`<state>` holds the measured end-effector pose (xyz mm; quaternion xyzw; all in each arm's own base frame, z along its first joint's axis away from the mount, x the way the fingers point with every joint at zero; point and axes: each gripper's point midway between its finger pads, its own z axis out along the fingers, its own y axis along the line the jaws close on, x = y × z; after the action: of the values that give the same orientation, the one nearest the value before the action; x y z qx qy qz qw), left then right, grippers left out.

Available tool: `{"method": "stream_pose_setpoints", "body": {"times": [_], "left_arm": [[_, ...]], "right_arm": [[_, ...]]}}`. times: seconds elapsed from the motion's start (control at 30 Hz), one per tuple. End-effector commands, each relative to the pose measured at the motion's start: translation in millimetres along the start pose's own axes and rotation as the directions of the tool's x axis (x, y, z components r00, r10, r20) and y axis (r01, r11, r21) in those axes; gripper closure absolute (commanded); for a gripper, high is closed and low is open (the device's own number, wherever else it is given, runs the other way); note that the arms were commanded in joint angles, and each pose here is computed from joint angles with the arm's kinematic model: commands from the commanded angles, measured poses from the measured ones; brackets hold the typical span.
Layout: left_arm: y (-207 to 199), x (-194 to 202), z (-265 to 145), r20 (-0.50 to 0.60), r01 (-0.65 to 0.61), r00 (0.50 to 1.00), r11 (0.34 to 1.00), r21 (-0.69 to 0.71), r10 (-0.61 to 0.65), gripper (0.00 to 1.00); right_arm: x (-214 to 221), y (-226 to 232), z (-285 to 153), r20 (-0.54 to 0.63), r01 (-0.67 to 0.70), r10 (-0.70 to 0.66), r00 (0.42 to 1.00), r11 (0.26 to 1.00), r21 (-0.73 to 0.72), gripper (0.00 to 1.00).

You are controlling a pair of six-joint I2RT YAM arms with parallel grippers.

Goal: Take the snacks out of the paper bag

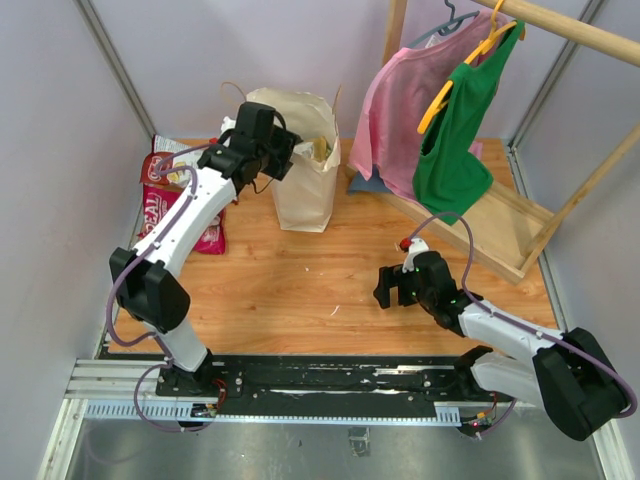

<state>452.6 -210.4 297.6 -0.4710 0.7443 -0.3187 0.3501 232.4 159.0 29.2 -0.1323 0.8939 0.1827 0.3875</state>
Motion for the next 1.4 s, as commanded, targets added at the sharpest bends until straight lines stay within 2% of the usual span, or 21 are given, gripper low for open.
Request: {"method": "stream_pose_setpoints", "body": {"times": [0.0,0.13,0.43,0.53,0.6,0.77,1.1,1.37], "left_arm": [[-1.6,3.2,1.4,-0.009,-0.008,1.0,1.0,-0.007,0.008,0.41],[9.5,8.4,6.0,-0.024,-0.011,1.0,0.999,-0.03,0.01,0.64],[14.1,9.5,-6.3,-0.032,-0.011,0.999,1.0,-0.017,0.01,0.68],[17.2,8.0,-14.6,-0.033,-0.007,0.999,1.0,-0.014,0.007,0.8],[22.5,7.5,-21.1,-0.032,-0.003,0.999,1.0,-0.015,0.003,0.81],[40.9,6.3,-40.1,-0.028,0.024,0.999,1.0,-0.007,-0.024,0.98],[86.0,22.5,-66.9,-0.034,0.024,0.999,0.998,-0.05,-0.025,0.99],[132.4,35.8,-72.4,-0.05,0.01,0.999,0.993,-0.121,-0.016,0.99]], "right_arm": [[-13.2,6.2,-2.2,0.03,0.026,-0.026,0.999,1.0,-0.006,0.01],[-13.1,7.3,-1.8,0.028,0.027,-0.027,0.999,1.0,-0.01,0.01],[-11.4,7.0,-0.6,0.019,0.027,-0.027,0.999,1.0,-0.01,0.01],[-11.7,6.9,-0.1,0.019,0.027,-0.026,0.999,1.0,-0.009,0.01],[-11.9,7.3,0.2,0.018,0.027,-0.027,0.999,1.0,-0.011,0.02],[-11.0,8.7,0.8,0.015,0.027,-0.027,1.0,0.999,-0.018,0.02],[-9.8,10.6,2.8,0.007,0.031,-0.031,0.999,0.999,-0.023,0.01],[-9.8,14.2,2.7,0.009,0.04,-0.04,0.999,0.999,-0.034,0.01]]}}
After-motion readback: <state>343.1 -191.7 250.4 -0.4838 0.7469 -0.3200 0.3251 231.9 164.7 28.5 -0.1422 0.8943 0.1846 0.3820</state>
